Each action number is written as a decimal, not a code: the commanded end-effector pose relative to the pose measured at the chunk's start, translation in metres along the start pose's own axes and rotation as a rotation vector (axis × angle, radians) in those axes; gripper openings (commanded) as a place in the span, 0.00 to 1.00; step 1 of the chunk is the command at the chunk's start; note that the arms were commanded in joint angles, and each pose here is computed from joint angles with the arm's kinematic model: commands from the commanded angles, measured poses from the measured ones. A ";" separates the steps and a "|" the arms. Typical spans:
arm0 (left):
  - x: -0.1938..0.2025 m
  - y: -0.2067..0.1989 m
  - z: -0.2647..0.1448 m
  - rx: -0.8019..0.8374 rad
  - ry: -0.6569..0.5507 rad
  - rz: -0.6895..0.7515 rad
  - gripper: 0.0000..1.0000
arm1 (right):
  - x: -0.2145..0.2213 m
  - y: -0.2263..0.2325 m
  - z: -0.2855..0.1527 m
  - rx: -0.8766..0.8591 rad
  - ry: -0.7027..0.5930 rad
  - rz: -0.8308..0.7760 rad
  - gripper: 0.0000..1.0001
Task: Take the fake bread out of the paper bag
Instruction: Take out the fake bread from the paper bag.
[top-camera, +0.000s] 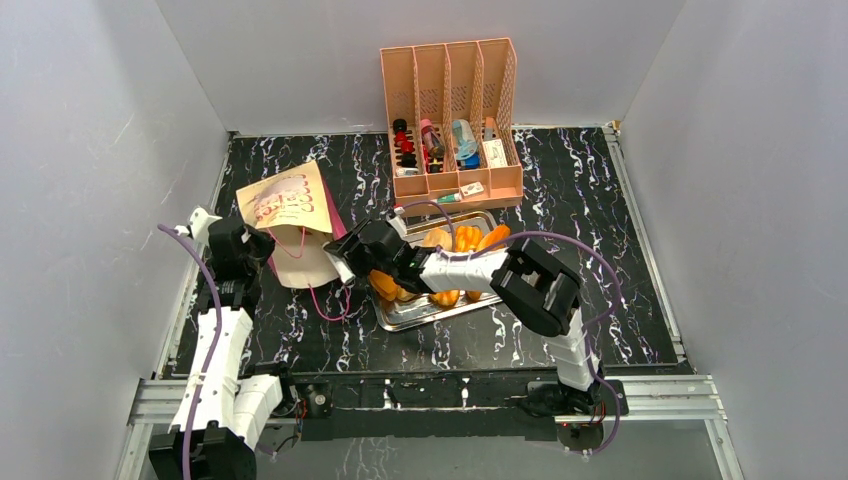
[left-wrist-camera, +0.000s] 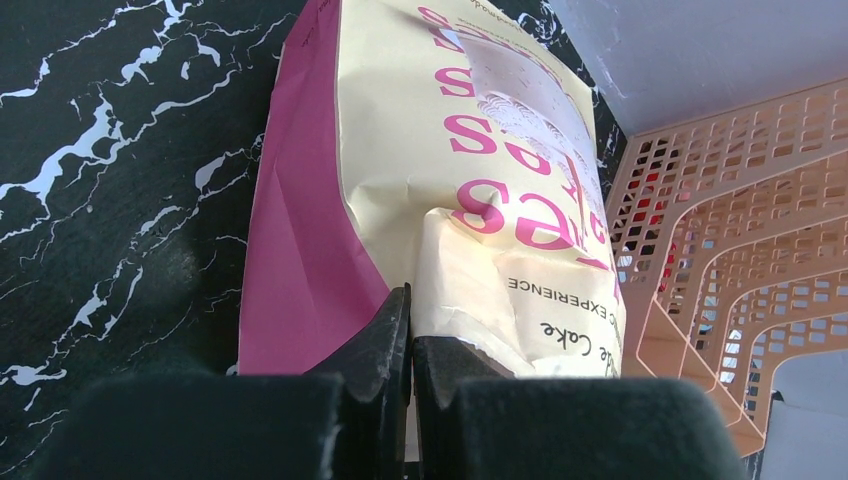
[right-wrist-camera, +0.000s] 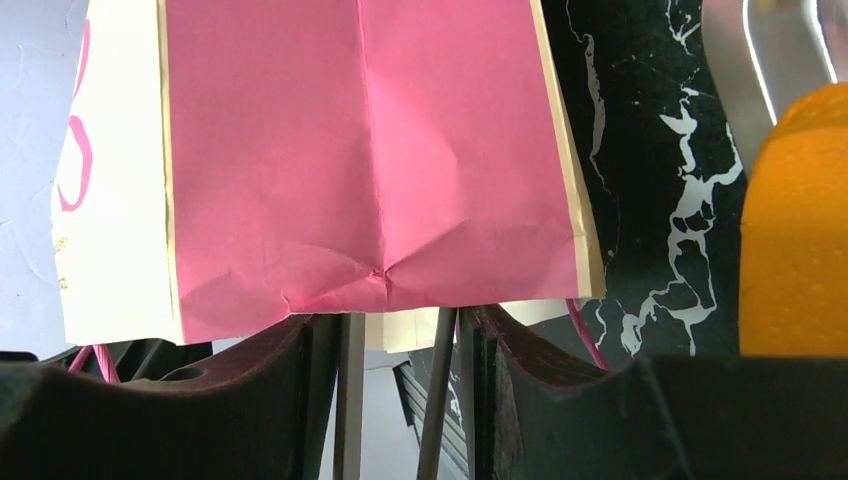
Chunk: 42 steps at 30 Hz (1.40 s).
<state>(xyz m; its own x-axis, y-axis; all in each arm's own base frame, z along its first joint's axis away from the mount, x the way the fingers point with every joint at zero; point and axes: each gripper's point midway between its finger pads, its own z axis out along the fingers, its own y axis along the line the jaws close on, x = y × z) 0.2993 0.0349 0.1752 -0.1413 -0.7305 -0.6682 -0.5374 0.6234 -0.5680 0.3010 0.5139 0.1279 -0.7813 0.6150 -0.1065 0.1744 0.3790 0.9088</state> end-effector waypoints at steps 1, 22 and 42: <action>0.000 -0.001 -0.006 0.017 -0.001 0.020 0.00 | 0.002 0.031 -0.004 -0.059 0.014 0.025 0.41; 0.000 -0.015 -0.013 0.091 0.027 0.131 0.00 | -0.001 0.017 0.041 -0.019 0.125 -0.010 0.45; -0.005 -0.010 -0.009 0.043 0.013 0.122 0.00 | 0.005 0.010 0.037 -0.062 0.209 -0.105 0.10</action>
<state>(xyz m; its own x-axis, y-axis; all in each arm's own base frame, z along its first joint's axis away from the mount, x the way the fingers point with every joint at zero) 0.2960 0.0303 0.1765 -0.2336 -0.6388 -0.7331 -0.4789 0.7317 -0.4850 0.3234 0.5534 0.0747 -0.9051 0.4154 -0.0905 0.1202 0.4542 0.8827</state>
